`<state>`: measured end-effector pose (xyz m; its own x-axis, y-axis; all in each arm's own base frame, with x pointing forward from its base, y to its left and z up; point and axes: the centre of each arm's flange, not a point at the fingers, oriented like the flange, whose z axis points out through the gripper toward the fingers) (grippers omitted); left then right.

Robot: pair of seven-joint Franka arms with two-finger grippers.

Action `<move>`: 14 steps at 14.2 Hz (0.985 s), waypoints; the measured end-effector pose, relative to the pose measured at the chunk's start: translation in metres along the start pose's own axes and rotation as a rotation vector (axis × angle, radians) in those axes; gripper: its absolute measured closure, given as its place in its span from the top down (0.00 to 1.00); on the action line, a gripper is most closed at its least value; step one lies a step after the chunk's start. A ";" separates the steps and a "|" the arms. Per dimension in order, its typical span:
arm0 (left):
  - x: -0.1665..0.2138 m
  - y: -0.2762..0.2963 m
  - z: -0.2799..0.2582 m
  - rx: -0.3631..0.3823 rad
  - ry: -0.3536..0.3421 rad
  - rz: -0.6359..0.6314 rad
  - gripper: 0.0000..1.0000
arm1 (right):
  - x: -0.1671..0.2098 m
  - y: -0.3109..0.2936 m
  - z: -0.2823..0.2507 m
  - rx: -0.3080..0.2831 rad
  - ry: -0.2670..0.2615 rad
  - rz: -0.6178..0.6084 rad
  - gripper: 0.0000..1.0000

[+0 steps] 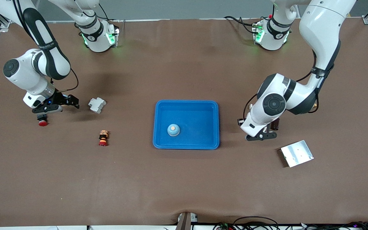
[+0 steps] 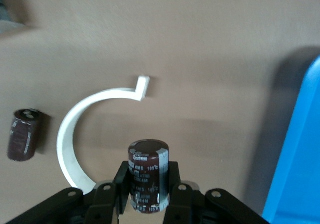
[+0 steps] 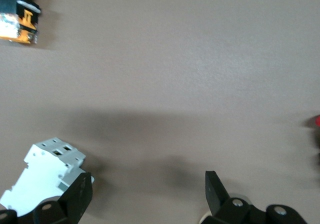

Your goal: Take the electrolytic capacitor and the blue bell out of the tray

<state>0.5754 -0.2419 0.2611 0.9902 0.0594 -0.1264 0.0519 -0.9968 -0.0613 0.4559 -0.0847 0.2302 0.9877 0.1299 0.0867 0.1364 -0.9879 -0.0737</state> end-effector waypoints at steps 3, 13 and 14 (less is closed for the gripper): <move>-0.007 0.000 0.009 0.007 -0.021 0.113 0.34 | 0.007 0.001 -0.006 -0.001 0.011 0.003 1.00; -0.003 -0.033 0.033 0.000 -0.053 0.234 0.34 | 0.051 0.014 -0.054 0.059 -0.043 0.185 1.00; -0.004 -0.034 0.038 -0.011 -0.038 0.233 0.34 | 0.054 0.014 -0.057 0.057 -0.037 0.201 1.00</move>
<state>0.5651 -0.2058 0.2263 0.9699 -0.1711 -0.1733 -0.1763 -0.9842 -0.0150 0.5067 -0.0967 0.2900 0.9975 -0.0654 0.0283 -0.0608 -0.9879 -0.1425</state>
